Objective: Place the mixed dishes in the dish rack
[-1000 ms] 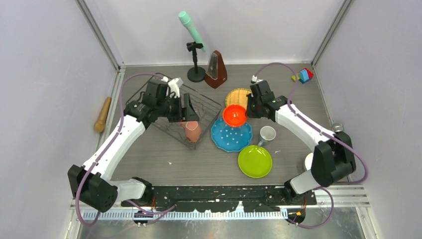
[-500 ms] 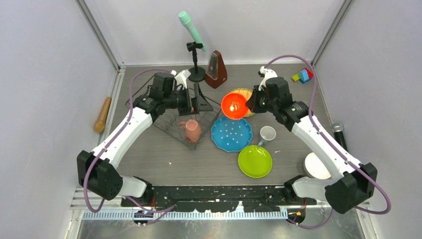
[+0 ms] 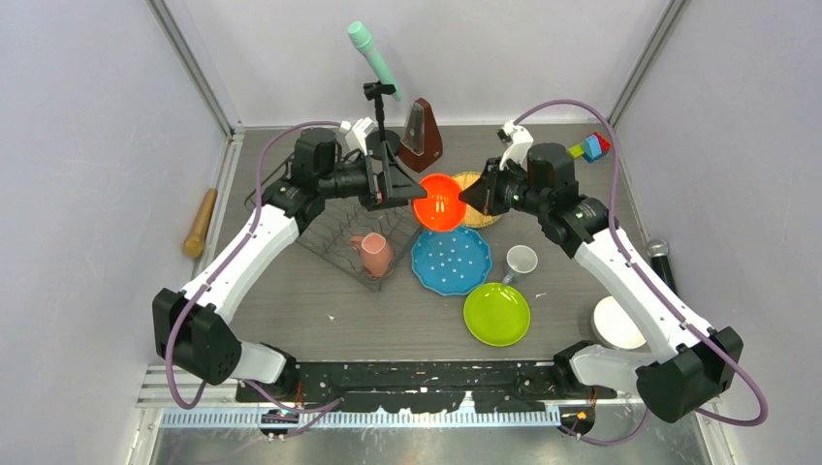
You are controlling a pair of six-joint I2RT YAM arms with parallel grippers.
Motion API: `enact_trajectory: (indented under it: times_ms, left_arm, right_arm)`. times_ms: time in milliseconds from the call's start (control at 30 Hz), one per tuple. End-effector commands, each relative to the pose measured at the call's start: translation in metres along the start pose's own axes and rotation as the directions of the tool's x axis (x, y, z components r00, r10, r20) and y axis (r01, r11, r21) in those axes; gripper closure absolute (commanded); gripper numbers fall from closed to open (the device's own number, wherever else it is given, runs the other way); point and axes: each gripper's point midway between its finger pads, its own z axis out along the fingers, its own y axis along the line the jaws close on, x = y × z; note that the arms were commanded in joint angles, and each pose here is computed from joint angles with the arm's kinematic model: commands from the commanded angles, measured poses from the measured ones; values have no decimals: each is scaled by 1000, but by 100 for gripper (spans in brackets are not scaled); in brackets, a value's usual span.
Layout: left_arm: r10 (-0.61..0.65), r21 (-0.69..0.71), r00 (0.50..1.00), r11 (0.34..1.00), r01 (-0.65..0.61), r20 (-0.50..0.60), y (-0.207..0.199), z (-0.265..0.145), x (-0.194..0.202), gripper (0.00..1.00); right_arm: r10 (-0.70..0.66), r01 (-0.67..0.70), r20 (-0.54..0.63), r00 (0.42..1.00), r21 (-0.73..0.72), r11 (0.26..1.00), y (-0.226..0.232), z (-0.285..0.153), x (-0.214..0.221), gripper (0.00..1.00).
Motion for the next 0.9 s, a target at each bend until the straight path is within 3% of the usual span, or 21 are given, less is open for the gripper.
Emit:
enact_trajectory:
  times_ms: [0,100,333,500,667,767,867]
  left_arm:
    - [48,62,999,997,-49,19,-28,-10,-7,4]
    - [32,43,999,999,-32,4,-21,-10,-3,4]
    - [-7,113,1000,994,8,-13,-25,-12,-1,20]
    - [-14,145,999,989,18,-30,-28,-11,1,21]
    - [-11,162,999,987,16,-33,-30,-11,1,32]
    - [-3,172,1000,985,9,-30,-32,-12,1,48]
    - [6,177,1000,984,-1,-23,-32,-13,-1,80]
  right_arm:
    - [-10,29,143,990,-133,991,36,-14,-49,100]
    - [4,19,151,988,-154,988,38,-13,-53,100]
    - [29,-3,146,989,-179,984,39,-9,-55,100]
    - [48,-17,141,989,-213,977,43,-7,-55,100]
    - [59,-27,134,989,-227,973,44,-4,-55,100]
    - [64,-31,132,989,-235,972,45,-3,-55,100]
    - [64,-31,136,989,-228,973,44,-3,-56,100]
